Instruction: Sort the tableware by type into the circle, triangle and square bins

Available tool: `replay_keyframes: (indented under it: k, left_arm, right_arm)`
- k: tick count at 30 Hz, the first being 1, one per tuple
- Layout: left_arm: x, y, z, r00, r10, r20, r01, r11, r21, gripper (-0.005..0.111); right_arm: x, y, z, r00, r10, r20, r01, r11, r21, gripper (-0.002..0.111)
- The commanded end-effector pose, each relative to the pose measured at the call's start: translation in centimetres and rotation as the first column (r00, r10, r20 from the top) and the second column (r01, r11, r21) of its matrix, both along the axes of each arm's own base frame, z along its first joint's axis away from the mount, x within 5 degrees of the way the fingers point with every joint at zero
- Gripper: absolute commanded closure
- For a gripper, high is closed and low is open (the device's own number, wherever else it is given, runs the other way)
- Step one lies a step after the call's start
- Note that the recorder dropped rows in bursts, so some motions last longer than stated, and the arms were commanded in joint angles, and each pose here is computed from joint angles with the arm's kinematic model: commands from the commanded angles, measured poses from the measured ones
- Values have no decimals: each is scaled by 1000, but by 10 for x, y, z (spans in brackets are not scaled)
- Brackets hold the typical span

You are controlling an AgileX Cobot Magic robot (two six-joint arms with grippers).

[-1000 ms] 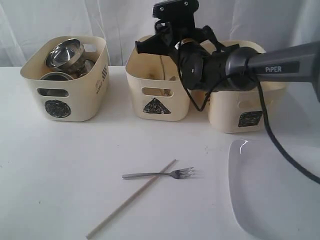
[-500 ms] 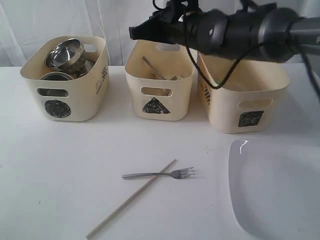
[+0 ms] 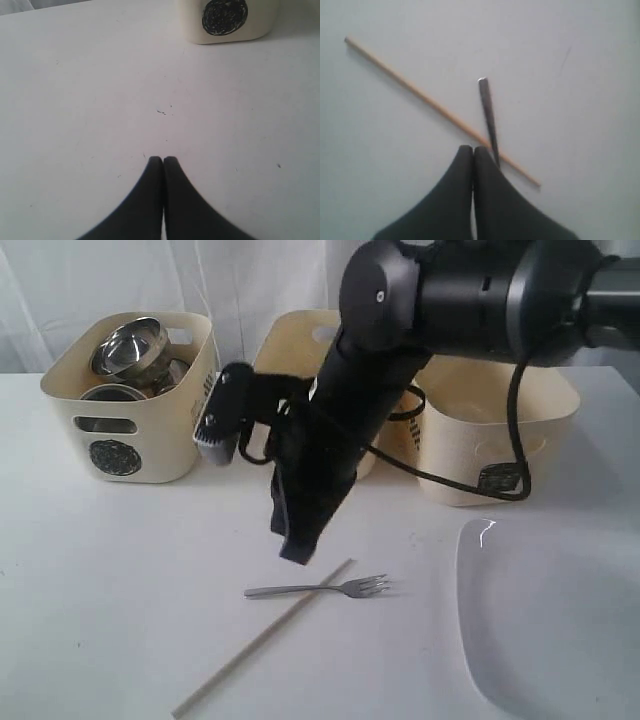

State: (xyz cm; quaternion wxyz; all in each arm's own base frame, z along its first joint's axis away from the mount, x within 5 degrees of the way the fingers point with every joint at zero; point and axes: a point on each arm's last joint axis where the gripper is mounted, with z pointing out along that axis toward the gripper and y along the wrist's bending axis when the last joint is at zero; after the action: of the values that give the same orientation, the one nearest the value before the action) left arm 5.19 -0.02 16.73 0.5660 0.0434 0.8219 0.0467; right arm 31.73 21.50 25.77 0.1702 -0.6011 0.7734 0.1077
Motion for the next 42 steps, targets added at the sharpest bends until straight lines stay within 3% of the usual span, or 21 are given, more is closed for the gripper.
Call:
replay_keyframes:
  k: [1, 6, 8, 16, 25, 32, 36, 42]
  left_arm:
    - [0, -1, -1, 1000, -5, 2, 5, 1000, -12, 107]
    - [0, -1, -1, 1000, -5, 2, 5, 1000, -12, 107]
    - [0, -1, -1, 1000, -5, 2, 5, 1000, -12, 107]
    - [0, -1, -1, 1000, -5, 5, 5, 1000, -12, 107]
    - [0, -1, -1, 1000, -5, 5, 5, 1000, -12, 107]
    - [0, -1, -1, 1000, -5, 5, 5, 1000, -12, 107]
    - [0, -1, -1, 1000, -5, 5, 5, 1000, -12, 107]
    - [0, -1, -1, 1000, -5, 5, 5, 1000, -12, 107]
  right_arm:
    - [0, -2, -13, 994, 104, -19, -105, 991, -80, 99]
    - [3, -1, -32, 986, 153, -62, -159, 979, -126, 68]
    - [6, 0, -43, 985, 151, -86, -162, 977, -136, 64]
    - [22, 6, -93, 981, 168, -97, -183, 966, -185, 64]
    - [28, 4, -115, 977, 187, -101, -207, 948, -244, 65]
    - [31, 1, -116, 975, 209, -72, -221, 934, -280, 84]
    - [31, 1, -116, 975, 209, -72, -221, 934, -280, 108]
    - [29, 0, -96, 978, 205, -41, -209, 941, -265, 108]
